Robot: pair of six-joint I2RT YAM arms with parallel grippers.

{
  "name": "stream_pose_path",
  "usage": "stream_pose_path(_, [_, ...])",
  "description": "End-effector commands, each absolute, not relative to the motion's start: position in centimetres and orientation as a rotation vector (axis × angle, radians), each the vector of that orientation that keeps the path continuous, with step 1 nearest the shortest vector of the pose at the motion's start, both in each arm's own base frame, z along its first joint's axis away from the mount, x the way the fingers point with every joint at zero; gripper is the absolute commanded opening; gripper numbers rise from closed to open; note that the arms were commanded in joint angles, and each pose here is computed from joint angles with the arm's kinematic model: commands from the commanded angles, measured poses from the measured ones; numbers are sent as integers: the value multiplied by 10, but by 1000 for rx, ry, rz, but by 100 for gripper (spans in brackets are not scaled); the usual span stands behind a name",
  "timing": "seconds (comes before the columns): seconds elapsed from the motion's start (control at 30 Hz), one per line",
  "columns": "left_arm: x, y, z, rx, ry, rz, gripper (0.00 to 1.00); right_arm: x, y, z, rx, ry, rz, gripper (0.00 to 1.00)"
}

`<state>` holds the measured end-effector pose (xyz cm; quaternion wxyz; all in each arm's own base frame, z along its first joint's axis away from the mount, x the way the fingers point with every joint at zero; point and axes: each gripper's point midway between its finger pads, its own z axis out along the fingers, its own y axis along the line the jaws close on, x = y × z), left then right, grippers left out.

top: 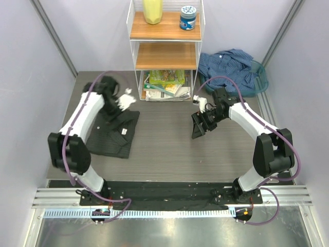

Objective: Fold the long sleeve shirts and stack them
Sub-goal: Fold the shirt, then neatly place the folded shirt to the corner

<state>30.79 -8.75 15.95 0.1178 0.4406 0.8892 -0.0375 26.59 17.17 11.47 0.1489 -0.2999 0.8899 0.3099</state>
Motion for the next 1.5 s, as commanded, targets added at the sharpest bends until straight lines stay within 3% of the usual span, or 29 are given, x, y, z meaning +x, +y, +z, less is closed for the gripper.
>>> stream_pose_path(0.0, [255, 21, 127, 1983, 2534, 22, 83, 264, 178, 121, -847, 2524, 946, 77])
stream_pose_path(0.13, [276, 37, 86, 2063, 2467, 92, 79, 265, 177, 121, -834, 2530, 938, 77])
stream_pose_path(0.3, [281, 0, 58, 1816, 2644, -202, 73, 264, 167, 124, -797, 2535, 912, 77])
stream_pose_path(0.43, [255, -39, 36, 1808, 2709, -265, 67, 266, 153, 127, -747, 2548, 906, 77])
stream_pose_path(0.57, [212, -147, 29, 1866, 2669, -406, 65, 274, 135, 130, -671, 2560, 910, 77])
stream_pose_path(0.63, [193, -207, 29, 1695, 2753, -583, 65, 278, 125, 131, -625, 2572, 897, 77])
stream_pose_path(0.77, [172, -348, 80, 1639, 2578, -852, 71, 285, 116, 134, -591, 2571, 870, 77])
stream_pose_path(0.83, [181, -374, 113, 1556, 2492, -951, 76, 289, 114, 137, -596, 2566, 853, 78])
stream_pose_path(0.97, [233, -343, 154, 1325, 2435, -839, 77, 292, 110, 138, -613, 2561, 813, 78])
stream_pose_path(1.0, [244, -319, 138, 1335, 2451, -660, 77, 292, 110, 137, -615, 2562, 807, 78])
stream_pose_path(1.1, [254, -287, 134, 1272, 2420, -434, 81, 290, 111, 132, -600, 2571, 821, 77])
stream_pose_path(1.47, [230, -297, 51, 1160, 2631, -89, 86, 295, 103, 133, -537, 2581, 744, 80])
